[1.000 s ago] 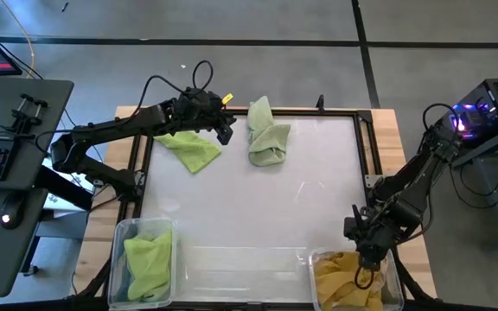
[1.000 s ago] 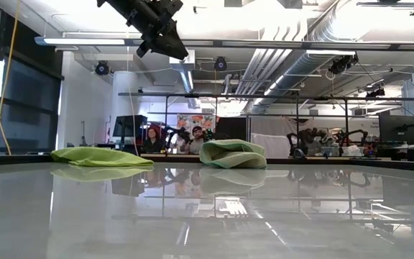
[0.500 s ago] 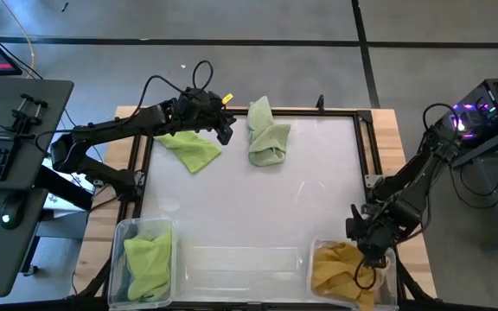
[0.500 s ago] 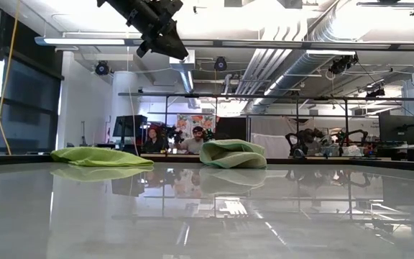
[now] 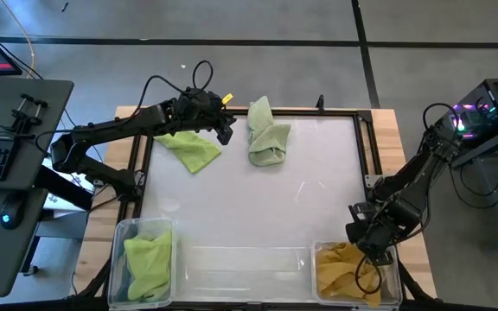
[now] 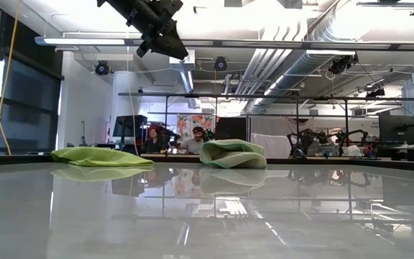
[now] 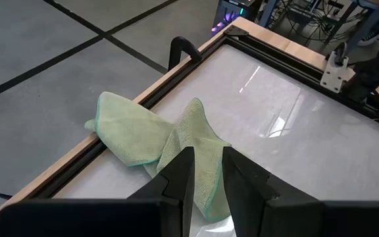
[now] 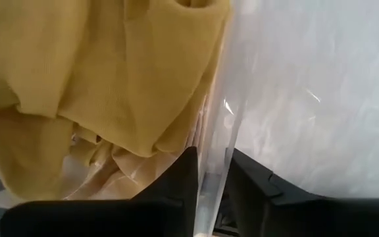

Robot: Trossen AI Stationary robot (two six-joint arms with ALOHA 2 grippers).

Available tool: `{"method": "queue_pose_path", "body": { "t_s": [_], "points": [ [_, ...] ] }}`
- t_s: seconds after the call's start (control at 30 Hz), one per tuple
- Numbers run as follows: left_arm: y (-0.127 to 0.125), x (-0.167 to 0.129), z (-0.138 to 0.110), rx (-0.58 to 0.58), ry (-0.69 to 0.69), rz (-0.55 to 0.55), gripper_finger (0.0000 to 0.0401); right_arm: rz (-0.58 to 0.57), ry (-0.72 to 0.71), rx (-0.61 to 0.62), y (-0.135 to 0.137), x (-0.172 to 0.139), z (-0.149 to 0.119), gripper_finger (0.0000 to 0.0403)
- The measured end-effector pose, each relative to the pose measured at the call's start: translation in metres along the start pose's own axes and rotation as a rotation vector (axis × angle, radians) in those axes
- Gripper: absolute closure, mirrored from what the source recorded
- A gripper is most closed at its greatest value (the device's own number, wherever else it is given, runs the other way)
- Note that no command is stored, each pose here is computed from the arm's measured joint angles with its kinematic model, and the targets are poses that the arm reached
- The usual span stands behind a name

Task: Sort microfiber towel by color & place in baskets
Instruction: Adjust the right transparent bin to the right side of the table, then put the light green microfiber towel into the left transparent bin

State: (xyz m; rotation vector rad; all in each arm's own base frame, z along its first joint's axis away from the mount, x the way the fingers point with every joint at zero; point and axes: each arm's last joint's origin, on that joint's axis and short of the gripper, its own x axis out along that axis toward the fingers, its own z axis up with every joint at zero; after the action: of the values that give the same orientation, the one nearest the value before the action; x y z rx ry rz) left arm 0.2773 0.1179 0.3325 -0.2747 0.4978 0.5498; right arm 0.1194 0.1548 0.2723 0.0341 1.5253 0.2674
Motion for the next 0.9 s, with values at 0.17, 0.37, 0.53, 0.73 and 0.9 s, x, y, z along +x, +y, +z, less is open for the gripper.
{"method": "queue_pose_path", "body": {
  "t_s": [0.17,0.37,0.53,0.73,0.9],
  "points": [
    [0.000,0.000,0.000,0.000,-0.001,-0.001,0.0337,-0.005,-0.007,0.015,0.000,0.001,0.000,0.0302],
    [-0.001,0.000,0.000,0.002,0.000,-0.003,0.0337,0.075,0.009,0.133,0.005,-0.010,0.004,0.0266],
    [-0.004,-0.001,-0.002,0.035,0.011,-0.010,0.0337,0.111,-0.125,0.153,0.012,-0.044,0.012,0.0264],
    [-0.003,-0.009,-0.009,0.038,0.151,0.071,0.0337,-0.090,-0.502,0.229,0.006,-0.085,0.023,0.0264],
    [0.010,-0.016,-0.026,-0.070,0.345,0.230,0.0336,-0.335,-0.801,0.357,-0.010,-0.105,0.033,0.0264]
  ]
}}
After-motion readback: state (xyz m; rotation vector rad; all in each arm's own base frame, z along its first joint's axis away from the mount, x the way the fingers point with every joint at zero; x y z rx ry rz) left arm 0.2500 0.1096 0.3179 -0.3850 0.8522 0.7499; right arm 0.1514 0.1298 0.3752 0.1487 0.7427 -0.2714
